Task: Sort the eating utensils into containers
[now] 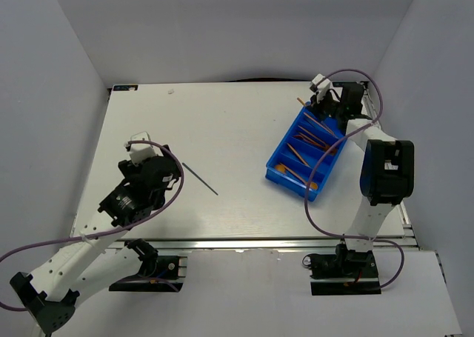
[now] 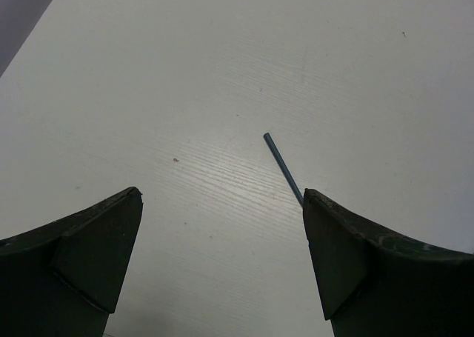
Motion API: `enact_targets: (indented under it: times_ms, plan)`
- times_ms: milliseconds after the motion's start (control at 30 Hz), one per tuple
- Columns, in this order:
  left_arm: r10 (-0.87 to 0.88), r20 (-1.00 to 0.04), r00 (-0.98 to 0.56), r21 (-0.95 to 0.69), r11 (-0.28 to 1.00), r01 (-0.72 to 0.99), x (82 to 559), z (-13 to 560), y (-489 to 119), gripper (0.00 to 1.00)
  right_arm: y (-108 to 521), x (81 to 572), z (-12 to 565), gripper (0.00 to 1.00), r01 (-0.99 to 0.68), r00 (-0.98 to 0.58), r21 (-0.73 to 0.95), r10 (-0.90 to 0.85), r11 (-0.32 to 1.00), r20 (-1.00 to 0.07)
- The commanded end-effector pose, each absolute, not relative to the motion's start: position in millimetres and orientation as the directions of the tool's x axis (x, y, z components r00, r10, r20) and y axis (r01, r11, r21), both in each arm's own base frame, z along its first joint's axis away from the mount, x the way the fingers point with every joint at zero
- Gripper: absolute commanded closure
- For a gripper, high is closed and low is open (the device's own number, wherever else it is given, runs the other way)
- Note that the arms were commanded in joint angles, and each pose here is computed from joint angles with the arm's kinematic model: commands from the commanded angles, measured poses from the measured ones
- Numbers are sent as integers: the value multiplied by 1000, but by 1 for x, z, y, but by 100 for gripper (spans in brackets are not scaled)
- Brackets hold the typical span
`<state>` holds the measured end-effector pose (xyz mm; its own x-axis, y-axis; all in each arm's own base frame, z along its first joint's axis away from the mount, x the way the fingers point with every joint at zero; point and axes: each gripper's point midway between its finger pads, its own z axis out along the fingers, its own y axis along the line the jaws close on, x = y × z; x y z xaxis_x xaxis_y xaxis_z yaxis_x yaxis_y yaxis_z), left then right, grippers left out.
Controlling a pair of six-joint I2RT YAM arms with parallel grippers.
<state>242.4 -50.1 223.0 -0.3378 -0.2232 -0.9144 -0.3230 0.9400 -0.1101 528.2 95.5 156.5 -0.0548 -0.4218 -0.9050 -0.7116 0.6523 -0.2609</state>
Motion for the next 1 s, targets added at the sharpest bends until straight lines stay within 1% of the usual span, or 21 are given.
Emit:
enact_targets:
  times_ms: [0,200,233,267,300,333,400,433,500,600,633,667,700,733,767,800,833,867,900,933,967]
  plan:
    - [-228,-918,-326,-121,941,-317,243,225,-50,2,75,539,180,100,-628,73,-399,-460,668,-885]
    - [-223,-915,-336,-115,943,-313,244,223,-52,2,53,533,159,100,-591,1,-383,-474,710,-881]
    - [-222,-915,-336,-114,943,-312,244,223,-52,2,50,532,157,88,-590,-10,-378,-474,713,-880]
    - [-223,-915,-336,-115,943,-313,244,223,-52,2,47,533,157,85,-574,-21,-381,-479,724,-878]
    - [-223,-915,-336,-115,943,-313,244,223,-52,2,45,534,160,80,-566,-23,-380,-475,731,-880]
    - [-224,-915,-334,-117,943,-313,244,223,-52,2,45,534,166,54,-561,-14,-382,-469,734,-883]
    - [-225,-915,-333,-118,942,-313,244,223,-52,2,47,533,176,18,-557,-8,-363,-442,747,-897]
    - [-223,-916,-335,-115,942,-314,244,223,-52,2,50,532,192,11,-556,19,-366,-428,746,-903]
    - [-223,-916,-334,-114,942,-317,244,223,-51,2,60,527,222,11,-556,44,-313,-348,770,-936]
    - [-220,-917,-333,-108,940,-325,244,223,-50,2,80,518,284,11,-493,98,-247,-229,834,-968]
    - [-216,-916,-337,-102,940,-327,245,222,-50,2,86,517,299,11,-425,91,-231,-213,875,-973]
    - [-214,-918,-333,-98,938,-334,245,222,-49,2,121,506,306,11,-441,65,-205,-197,874,-978]
    - [-215,-918,-332,-94,934,-343,244,222,-47,2,133,495,325,11,-395,70,-209,-197,895,-978]
    - [-217,-920,-326,-93,930,-355,245,223,-45,2,126,491,329,11,-230,24,-234,-235,945,-972]
    - [-217,-922,-321,-91,926,-366,244,225,-43,2,140,479,324,11,-182,-19,-268,-276,946,-961]
    - [-218,-926,-308,-81,912,-401,242,225,-36,2,196,447,325,11,-213,-4,-298,-306,931,-952]
    - [-223,-929,-297,-83,905,-418,241,227,-33,2,199,433,322,11,-113,-29,-316,-321,942,-946]
    - [-228,-931,-286,-86,898,-432,240,229,-29,2,241,410,306,11,-201,-15,-275,-284,940,-959]
    - [-234,-934,-270,-95,891,-444,239,232,-26,2,261,401,292,11,-270,-40,-196,-215,943,-976]
    - [-237,-935,-265,-101,891,-442,238,232,-26,2,324,372,274,11,-582,-106,3,-73,813,-992]
    - [-240,-935,-263,-106,892,-440,238,232,-26,2,347,355,260,11,-710,-140,61,-56,702,-988]
